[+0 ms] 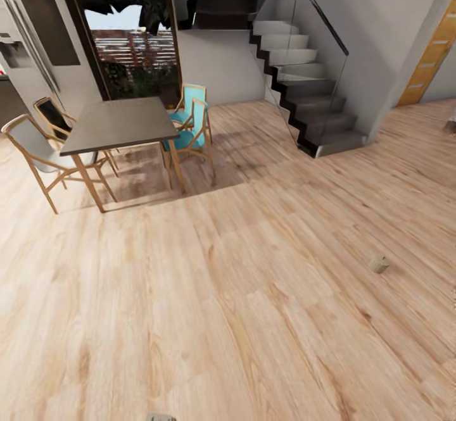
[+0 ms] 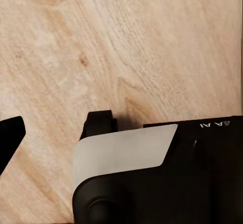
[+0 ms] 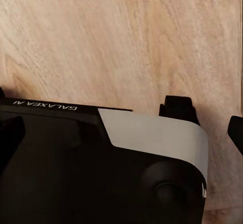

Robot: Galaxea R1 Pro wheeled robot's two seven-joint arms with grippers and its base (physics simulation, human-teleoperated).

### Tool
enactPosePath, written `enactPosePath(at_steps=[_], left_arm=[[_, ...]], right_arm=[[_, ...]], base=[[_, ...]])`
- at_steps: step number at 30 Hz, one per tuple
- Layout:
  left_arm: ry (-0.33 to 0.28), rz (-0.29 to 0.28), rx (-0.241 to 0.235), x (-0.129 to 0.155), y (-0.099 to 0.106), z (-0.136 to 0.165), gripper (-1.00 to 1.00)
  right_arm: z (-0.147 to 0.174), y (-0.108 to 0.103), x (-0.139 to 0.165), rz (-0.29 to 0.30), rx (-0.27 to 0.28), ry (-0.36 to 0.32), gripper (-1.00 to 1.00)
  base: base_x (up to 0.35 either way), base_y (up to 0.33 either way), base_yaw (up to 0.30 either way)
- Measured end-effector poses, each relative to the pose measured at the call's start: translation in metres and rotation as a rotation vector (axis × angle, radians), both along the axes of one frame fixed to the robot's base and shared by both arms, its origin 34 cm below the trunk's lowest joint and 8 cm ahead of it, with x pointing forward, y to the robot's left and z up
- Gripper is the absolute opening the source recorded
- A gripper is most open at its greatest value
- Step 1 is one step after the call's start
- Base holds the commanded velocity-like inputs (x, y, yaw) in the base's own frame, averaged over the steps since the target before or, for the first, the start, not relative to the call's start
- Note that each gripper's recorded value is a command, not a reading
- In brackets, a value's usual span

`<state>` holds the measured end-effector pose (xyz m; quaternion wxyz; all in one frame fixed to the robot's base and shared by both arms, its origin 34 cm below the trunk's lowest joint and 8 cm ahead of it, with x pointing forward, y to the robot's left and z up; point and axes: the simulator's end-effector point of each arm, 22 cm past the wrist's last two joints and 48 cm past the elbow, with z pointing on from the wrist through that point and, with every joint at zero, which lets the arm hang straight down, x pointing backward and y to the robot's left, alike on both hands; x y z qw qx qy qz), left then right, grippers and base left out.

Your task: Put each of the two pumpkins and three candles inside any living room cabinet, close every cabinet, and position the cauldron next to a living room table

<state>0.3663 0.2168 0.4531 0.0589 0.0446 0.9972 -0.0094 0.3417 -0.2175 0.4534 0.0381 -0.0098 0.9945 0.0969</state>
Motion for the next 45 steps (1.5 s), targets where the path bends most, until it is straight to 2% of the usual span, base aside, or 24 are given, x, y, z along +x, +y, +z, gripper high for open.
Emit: enactPosePath(at_steps=[45], left_arm=[[-0.02, 0.0, 0.0, 0.0083, 0.0, 0.005, 1.0]], right_arm=[[0.0046, -0.0002, 0.0091, -0.002, 0.0, -0.023, 1.0]], base=[[0.328, 0.0, -0.281]])
